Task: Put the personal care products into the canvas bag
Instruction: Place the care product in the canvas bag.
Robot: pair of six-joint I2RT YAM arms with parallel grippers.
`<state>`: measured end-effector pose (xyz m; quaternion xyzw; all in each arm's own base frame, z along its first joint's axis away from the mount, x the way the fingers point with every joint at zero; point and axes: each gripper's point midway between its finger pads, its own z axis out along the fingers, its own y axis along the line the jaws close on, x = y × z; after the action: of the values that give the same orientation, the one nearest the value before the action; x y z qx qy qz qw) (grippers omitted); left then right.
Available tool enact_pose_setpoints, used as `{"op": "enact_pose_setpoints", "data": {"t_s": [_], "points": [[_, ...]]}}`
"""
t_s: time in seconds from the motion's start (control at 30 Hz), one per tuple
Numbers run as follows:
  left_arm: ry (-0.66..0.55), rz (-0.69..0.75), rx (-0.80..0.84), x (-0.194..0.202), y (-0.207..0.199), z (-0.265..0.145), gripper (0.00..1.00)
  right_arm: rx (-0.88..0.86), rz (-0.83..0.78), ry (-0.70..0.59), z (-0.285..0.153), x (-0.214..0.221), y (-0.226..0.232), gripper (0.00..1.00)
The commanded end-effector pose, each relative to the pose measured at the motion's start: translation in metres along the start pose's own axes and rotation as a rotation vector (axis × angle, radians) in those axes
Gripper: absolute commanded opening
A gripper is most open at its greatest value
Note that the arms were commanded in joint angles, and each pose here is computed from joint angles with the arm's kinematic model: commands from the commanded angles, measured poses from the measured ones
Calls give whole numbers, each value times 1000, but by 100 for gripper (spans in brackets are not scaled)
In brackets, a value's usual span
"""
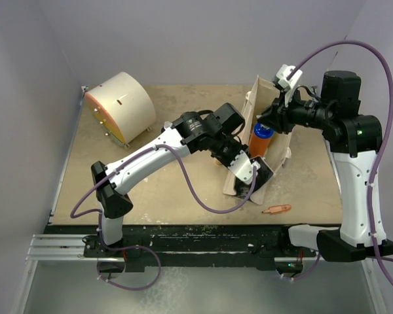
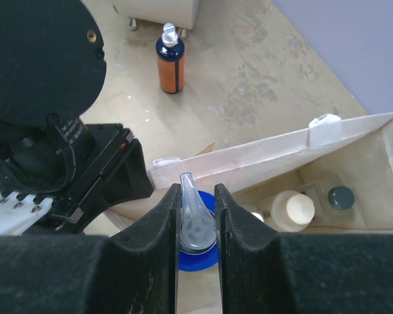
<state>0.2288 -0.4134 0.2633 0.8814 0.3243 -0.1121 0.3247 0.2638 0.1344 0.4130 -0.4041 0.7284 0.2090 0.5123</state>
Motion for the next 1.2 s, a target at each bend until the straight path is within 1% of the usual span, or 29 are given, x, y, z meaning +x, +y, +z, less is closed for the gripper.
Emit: {"op": "enact_pose_setpoints", "data": {"t_s": [0.0, 0.03, 0.07, 0.23, 0.37, 0.67, 0.97, 1.17], "points": [[6, 70, -48, -12, 13, -19, 12, -33, -28, -84, -9, -15, 15, 0], [7, 75, -50, -13, 14, -20, 9, -37, -20, -80, -7, -12, 15, 0], [8, 81, -49, -15, 13, -21, 7, -45, -11, -76, -6, -9, 16, 0], [25, 90, -53, -15, 12, -24, 4, -77, 26, -77, 1, 0, 21, 0], [33, 106, -69, -17, 16, -28, 0, -102, 60, -78, 9, 9, 24, 0], [25, 133, -99, -23, 25, -36, 0, -168, 132, -70, 25, 32, 34, 0], [42, 124, -118, -21, 29, -38, 0, -248, 202, 6, 36, 64, 46, 0], [59, 123, -123, -17, 30, -38, 0, -305, 200, 15, 30, 66, 58, 0]]}}
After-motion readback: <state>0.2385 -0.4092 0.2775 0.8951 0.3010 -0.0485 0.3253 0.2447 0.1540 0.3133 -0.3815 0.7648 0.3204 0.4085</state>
